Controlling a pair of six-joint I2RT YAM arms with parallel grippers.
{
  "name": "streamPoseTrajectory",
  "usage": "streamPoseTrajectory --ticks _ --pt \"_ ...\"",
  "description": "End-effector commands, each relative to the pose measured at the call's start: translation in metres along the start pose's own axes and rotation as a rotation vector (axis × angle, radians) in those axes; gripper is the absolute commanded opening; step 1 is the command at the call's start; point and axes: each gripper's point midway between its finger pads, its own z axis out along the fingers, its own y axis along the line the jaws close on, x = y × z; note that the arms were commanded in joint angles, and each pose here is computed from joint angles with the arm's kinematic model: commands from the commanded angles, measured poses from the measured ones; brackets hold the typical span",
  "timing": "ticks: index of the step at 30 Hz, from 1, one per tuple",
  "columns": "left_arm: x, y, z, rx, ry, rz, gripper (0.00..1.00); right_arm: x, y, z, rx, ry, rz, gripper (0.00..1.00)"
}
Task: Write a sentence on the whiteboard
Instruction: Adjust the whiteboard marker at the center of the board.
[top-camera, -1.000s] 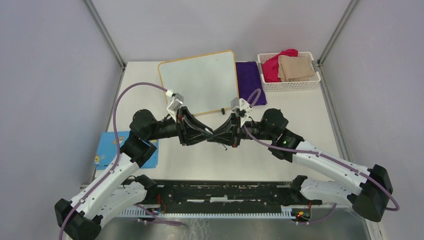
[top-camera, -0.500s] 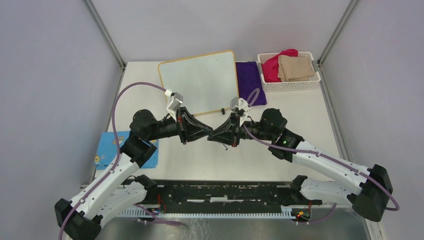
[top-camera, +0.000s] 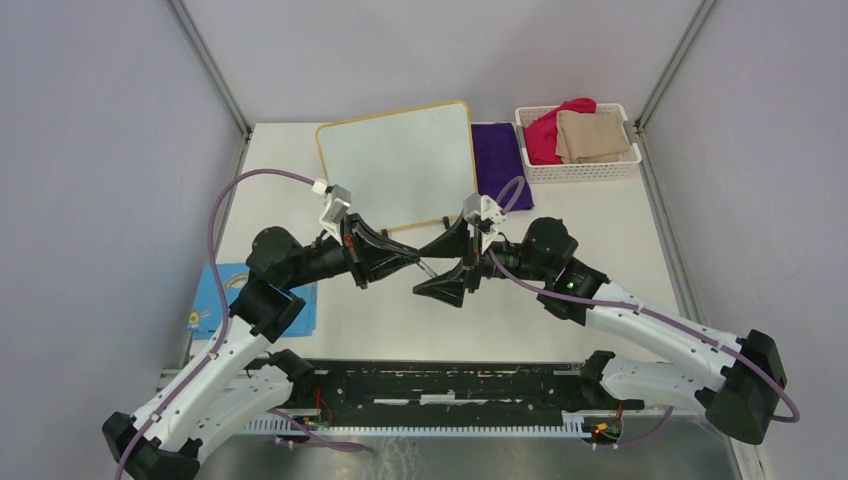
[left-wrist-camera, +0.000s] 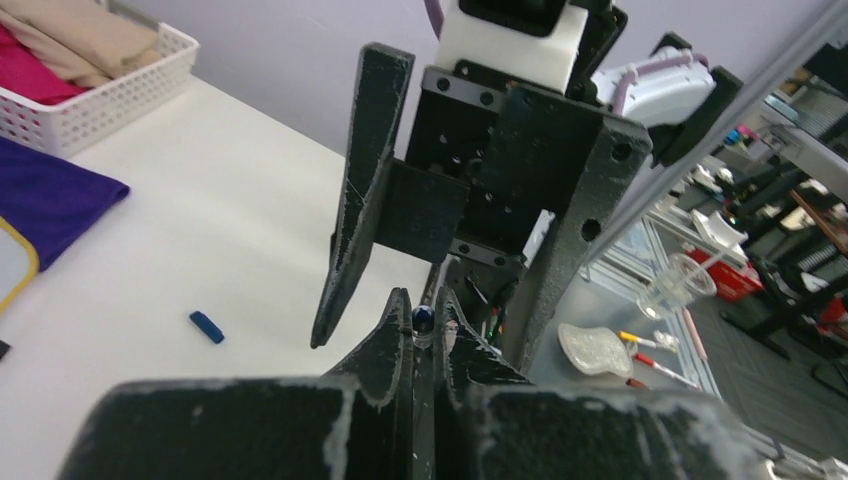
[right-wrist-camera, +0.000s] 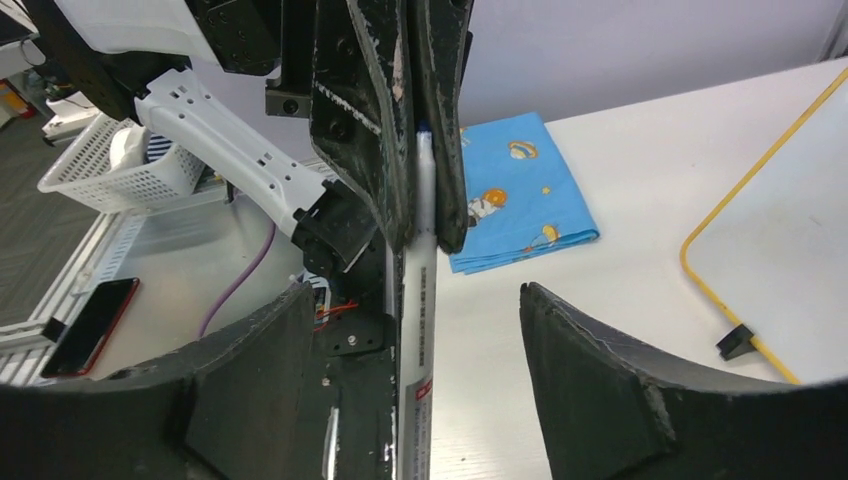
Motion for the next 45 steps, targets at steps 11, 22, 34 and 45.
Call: streamPoseTrajectory --ticks 11,22,34,45 --pt "-0.146 -0.016 -0.055 -0.278 -0.624 0.054 0.02 -0.097 -0.015 -0.04 0.256 -0.247 -0.163 0.85" --pt "-0.191 -0.043 -0.055 -0.122 -0.795 -0.081 0.02 -0.144 0.018 -0.027 -0.04 -0.467 0.031 0.82" --pt "-0.196 -0.041 -0.045 -0.069 -0.81 -0.158 0.02 -0.189 0.028 -0.01 -0.197 -0.559 0.16 0.79" --pt "-0.196 -0.034 -0.045 -0.076 -0.832 -0.18 0.02 -0.207 0.017 0.004 -0.226 -0.602 0.231 0.7"
